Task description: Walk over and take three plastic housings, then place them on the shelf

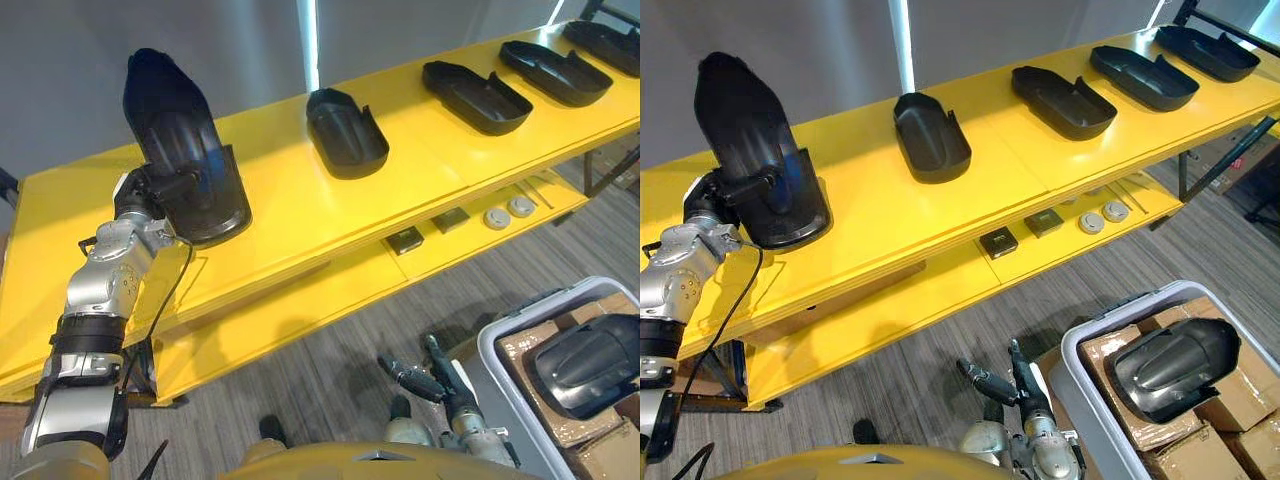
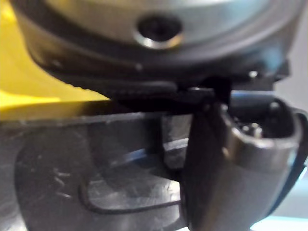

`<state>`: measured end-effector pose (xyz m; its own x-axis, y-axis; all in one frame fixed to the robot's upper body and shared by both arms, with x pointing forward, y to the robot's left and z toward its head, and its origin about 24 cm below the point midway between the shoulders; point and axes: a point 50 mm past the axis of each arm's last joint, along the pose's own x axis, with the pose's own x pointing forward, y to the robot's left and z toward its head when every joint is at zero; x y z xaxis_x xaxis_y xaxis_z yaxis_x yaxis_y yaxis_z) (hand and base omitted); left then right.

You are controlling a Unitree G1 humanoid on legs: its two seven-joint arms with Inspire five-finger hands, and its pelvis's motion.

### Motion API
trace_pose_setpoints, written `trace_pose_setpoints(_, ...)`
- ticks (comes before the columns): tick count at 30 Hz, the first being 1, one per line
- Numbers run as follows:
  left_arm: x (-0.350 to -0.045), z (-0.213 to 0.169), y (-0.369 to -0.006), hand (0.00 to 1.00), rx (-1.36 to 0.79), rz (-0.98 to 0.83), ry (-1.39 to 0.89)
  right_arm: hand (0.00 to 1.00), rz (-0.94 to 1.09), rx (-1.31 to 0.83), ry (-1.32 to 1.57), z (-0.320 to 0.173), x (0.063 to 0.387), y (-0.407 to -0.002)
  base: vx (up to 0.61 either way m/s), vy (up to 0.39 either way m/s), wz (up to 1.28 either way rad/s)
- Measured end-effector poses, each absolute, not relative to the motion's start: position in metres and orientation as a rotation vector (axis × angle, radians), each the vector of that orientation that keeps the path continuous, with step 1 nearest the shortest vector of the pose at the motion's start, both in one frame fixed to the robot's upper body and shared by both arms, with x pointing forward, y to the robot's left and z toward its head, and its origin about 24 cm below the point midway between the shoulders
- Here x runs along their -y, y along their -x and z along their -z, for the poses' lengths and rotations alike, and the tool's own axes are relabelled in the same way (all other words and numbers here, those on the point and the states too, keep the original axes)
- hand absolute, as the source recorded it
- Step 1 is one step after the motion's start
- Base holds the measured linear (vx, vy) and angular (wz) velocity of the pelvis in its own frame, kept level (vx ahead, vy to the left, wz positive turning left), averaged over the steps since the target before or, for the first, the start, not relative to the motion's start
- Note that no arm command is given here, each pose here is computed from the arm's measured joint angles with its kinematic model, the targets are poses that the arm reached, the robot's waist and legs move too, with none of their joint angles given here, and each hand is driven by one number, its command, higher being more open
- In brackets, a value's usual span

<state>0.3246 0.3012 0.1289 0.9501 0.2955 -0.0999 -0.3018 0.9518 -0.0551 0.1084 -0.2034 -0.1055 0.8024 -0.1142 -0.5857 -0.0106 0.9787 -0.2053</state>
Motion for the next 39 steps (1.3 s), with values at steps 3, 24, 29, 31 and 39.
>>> trace_pose_setpoints(3, -0.298, -0.137, -0.329, 0.0, -0.063, -0.305, 0.079, 1.0, 0.074, -0.639, 0.201, 0.107, 0.204, -0.113, -0.03, 0.014, 0.11)
trace_pose_setpoints(24, -0.3, -0.126, -0.341, 1.0, -0.142, -0.294, 0.141, 1.0, 0.109, -0.711, 0.16, 0.117, 0.205, -0.109, 0.0, 0.003, -0.05)
trace_pose_setpoints(29, -0.303, -0.121, -0.341, 1.0, -0.163, -0.297, 0.147, 1.0, 0.118, -0.717, 0.144, 0.118, 0.204, -0.106, -0.01, 0.001, -0.04)
trace_pose_setpoints(31, -0.303, -0.123, -0.343, 1.0, -0.163, -0.295, 0.148, 1.0, 0.12, -0.724, 0.142, 0.119, 0.205, -0.104, 0.0, 0.0, 0.0)
trace_pose_setpoints(39, -0.312, -0.122, -0.343, 1.0, -0.184, -0.412, 0.023, 1.0, 0.123, -0.731, 0.14, 0.12, 0.205, -0.101, 0.0, 0.001, -0.02)
